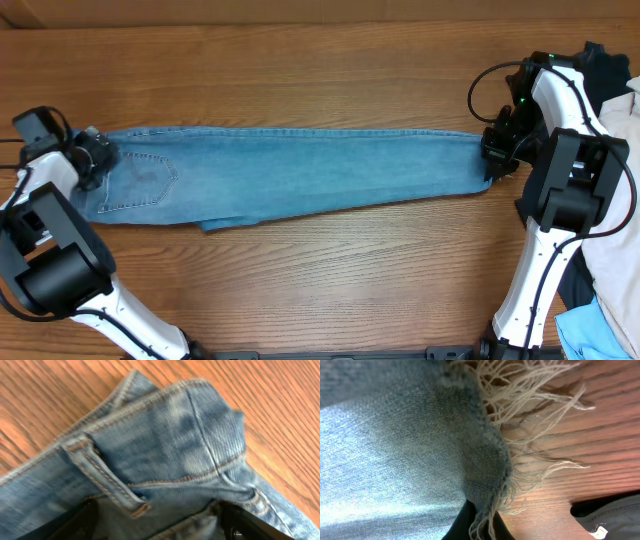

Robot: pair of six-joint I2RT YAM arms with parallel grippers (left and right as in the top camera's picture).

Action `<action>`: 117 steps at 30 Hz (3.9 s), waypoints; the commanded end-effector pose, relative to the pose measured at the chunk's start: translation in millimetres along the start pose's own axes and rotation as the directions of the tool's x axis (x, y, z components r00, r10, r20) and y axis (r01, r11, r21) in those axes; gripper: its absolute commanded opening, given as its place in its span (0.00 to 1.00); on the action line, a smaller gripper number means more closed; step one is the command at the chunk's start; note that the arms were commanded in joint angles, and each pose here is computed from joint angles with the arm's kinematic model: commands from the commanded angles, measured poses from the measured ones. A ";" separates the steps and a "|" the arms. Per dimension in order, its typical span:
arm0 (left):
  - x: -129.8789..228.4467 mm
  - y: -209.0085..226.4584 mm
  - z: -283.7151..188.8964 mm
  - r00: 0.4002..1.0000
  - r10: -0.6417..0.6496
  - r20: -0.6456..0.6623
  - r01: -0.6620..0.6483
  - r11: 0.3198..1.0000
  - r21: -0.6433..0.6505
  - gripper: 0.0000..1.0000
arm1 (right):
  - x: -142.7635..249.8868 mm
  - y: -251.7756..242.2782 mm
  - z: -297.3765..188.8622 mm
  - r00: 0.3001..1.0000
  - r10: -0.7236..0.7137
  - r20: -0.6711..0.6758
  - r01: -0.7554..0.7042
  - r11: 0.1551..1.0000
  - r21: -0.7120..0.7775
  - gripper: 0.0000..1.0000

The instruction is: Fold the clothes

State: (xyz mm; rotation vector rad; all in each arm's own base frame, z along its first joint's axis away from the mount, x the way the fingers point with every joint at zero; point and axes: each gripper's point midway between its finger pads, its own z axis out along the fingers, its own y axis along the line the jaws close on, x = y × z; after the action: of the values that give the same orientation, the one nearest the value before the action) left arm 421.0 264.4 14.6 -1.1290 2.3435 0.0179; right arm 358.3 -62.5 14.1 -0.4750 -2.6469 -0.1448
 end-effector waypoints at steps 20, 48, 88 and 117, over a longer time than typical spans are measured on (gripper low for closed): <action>-13.4 10.1 -91.1 0.941 -0.014 -0.338 0.012 1.000 -0.007 0.93 | -47.9 -11.3 -26.7 0.972 0.009 0.235 -0.010 1.000 0.002 0.04; 13.3 0.6 -100.1 0.899 -0.008 -0.437 0.008 1.000 -0.003 0.98 | 51.6 129.2 -152.7 0.789 -0.369 0.491 0.407 0.913 0.033 0.04; 13.8 -6.5 -100.3 0.897 -0.017 -0.442 0.032 0.999 0.027 0.98 | 167.2 344.6 15.4 0.581 -0.769 0.267 0.751 0.633 0.188 0.80; 92.4 -51.0 -66.9 0.811 0.253 -0.527 -0.211 0.967 0.140 1.00 | 166.4 345.0 15.0 0.580 -0.768 0.270 0.751 0.633 0.188 0.77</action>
State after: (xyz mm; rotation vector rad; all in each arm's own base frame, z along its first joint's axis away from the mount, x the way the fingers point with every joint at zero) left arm 395.0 146.3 58.2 -0.8753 2.8920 -0.4080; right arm 335.3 313.9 83.2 0.7895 -2.9888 -0.2677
